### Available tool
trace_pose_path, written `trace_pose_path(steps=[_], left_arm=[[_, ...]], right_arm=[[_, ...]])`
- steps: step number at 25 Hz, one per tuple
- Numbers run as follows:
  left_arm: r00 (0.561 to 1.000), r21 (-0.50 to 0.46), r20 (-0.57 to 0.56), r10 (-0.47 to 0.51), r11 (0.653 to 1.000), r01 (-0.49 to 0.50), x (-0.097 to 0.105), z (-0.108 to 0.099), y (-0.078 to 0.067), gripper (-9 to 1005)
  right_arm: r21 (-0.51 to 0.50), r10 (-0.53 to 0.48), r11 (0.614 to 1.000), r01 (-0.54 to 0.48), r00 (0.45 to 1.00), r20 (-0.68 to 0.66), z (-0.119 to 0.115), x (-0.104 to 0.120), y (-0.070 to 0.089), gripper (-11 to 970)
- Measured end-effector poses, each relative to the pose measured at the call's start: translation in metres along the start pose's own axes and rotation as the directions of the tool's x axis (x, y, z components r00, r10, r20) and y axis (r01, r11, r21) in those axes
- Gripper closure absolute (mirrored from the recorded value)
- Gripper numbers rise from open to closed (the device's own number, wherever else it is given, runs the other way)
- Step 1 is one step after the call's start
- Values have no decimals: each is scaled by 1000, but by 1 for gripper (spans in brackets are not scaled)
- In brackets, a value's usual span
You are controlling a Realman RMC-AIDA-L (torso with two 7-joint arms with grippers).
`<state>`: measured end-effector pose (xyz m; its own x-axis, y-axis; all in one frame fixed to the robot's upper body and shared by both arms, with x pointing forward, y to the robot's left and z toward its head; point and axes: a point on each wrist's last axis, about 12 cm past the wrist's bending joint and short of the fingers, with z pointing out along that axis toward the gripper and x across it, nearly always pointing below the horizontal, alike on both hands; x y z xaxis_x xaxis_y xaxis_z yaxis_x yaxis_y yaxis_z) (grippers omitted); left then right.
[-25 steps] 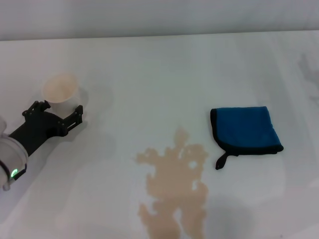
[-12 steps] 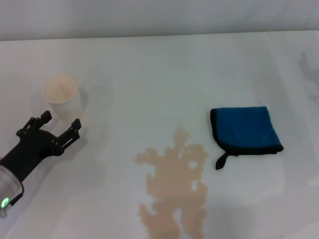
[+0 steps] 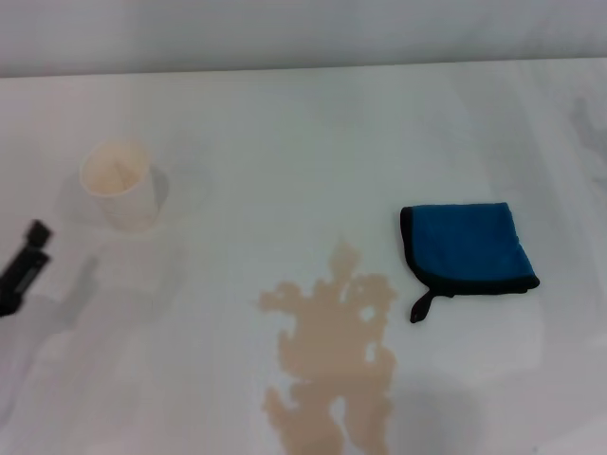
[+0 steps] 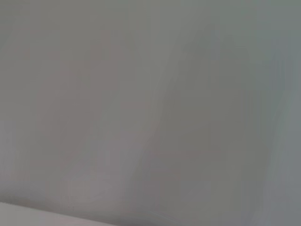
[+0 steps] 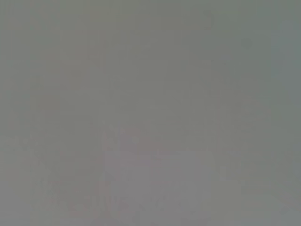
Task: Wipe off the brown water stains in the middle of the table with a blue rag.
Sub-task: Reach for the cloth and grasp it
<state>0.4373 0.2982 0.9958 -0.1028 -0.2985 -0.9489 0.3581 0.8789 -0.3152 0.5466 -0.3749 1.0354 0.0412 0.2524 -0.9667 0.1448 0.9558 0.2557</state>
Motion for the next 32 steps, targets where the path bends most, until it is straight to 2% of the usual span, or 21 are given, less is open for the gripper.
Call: trace_pose_path(steps=[2, 5, 9, 14, 21, 23, 27, 32], left_arm=[[999, -56, 27, -17, 998, 18, -3, -6, 7, 134], [998, -143, 55, -25, 989, 33, -5, -12, 17, 135], [999, -169, 52, -8, 985, 16, -8, -9, 24, 135], [998, -165, 65, -6, 986, 16, -13, 4, 26, 135], [995, -163, 95, 2, 987, 14, -22, 21, 29, 135], [995, -159, 98, 9, 987, 6, -24, 25, 30, 135], [995, -162, 98, 18, 987, -2, -28, 33, 32, 135], [996, -170, 89, 28, 985, -13, -30, 39, 35, 135]], right_arm=[[-33, 22, 999, -23, 999, -48, 6, -1, 0, 106], [-137, -3, 990, -16, 991, -136, 18, -3, 9, 106], [-283, -55, 959, -24, 962, -267, 35, -10, 24, 107], [-445, -125, 891, -89, 895, -429, 50, -26, 41, 107], [-638, -321, 750, -173, 748, -580, 58, -50, 69, 107], [-662, -371, 724, -194, 699, -611, 60, -55, 75, 107], [-707, -509, 674, -215, 559, -655, 63, -66, 90, 107], [-753, -659, 636, -168, 390, -643, 66, -81, 113, 107]])
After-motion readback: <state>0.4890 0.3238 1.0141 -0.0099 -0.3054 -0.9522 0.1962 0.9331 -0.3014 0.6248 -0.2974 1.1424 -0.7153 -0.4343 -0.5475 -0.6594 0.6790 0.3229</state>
